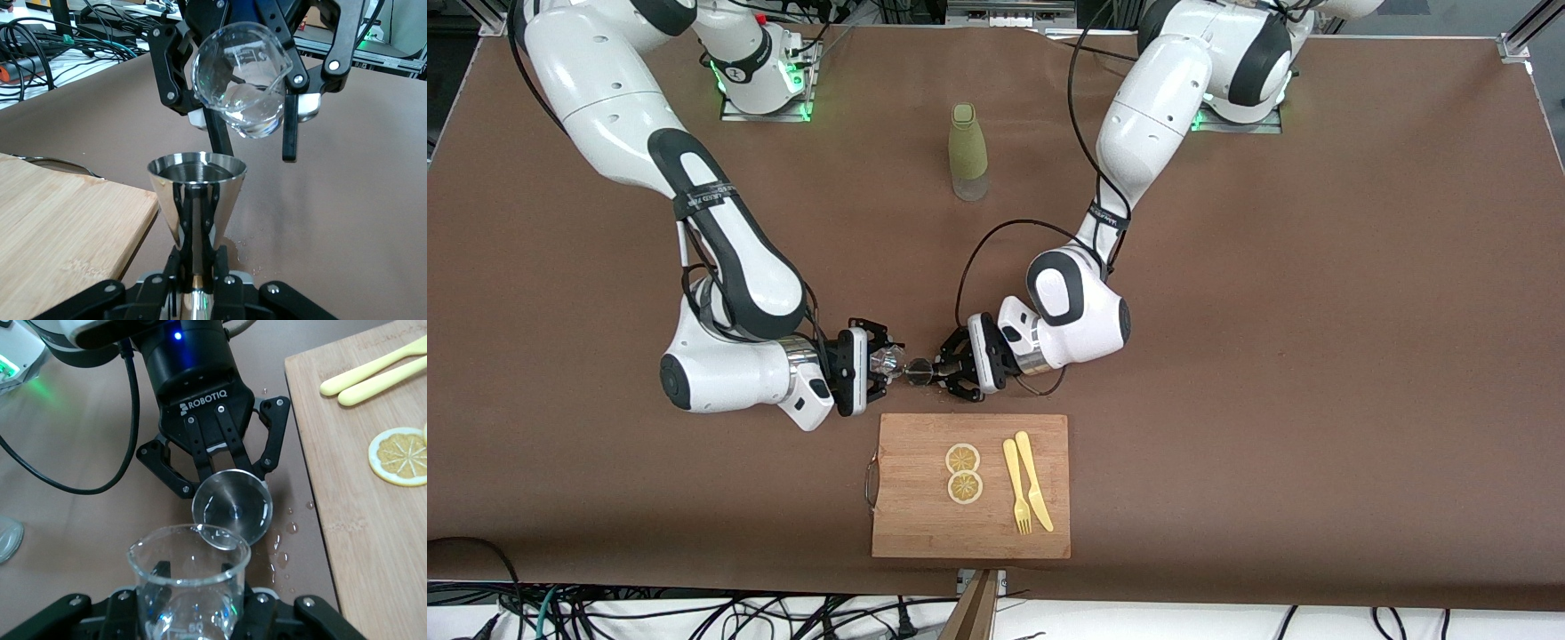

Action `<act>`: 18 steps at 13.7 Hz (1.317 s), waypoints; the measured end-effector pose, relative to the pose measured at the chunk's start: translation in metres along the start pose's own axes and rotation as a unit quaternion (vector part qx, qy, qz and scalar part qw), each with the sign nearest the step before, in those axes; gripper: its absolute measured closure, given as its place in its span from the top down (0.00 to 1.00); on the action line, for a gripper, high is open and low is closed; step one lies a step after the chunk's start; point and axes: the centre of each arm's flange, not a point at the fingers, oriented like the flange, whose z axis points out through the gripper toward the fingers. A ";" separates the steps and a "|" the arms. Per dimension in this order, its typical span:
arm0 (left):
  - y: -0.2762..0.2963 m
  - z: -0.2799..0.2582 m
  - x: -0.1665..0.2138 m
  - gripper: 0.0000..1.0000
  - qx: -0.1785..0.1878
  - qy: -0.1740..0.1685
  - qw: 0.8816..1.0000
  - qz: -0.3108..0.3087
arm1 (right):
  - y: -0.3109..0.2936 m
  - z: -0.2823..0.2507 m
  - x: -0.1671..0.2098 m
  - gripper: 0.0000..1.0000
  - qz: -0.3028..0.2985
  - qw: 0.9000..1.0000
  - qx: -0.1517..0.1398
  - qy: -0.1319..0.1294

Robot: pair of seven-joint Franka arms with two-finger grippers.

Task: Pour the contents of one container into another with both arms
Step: 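Tilt the glass cup with the right gripper, pouring into the jigger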

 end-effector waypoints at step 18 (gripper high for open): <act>0.001 0.001 0.001 0.22 0.001 0.010 1.000 -0.010 | -0.004 0.007 0.016 0.42 0.061 0.995 -0.035 -0.067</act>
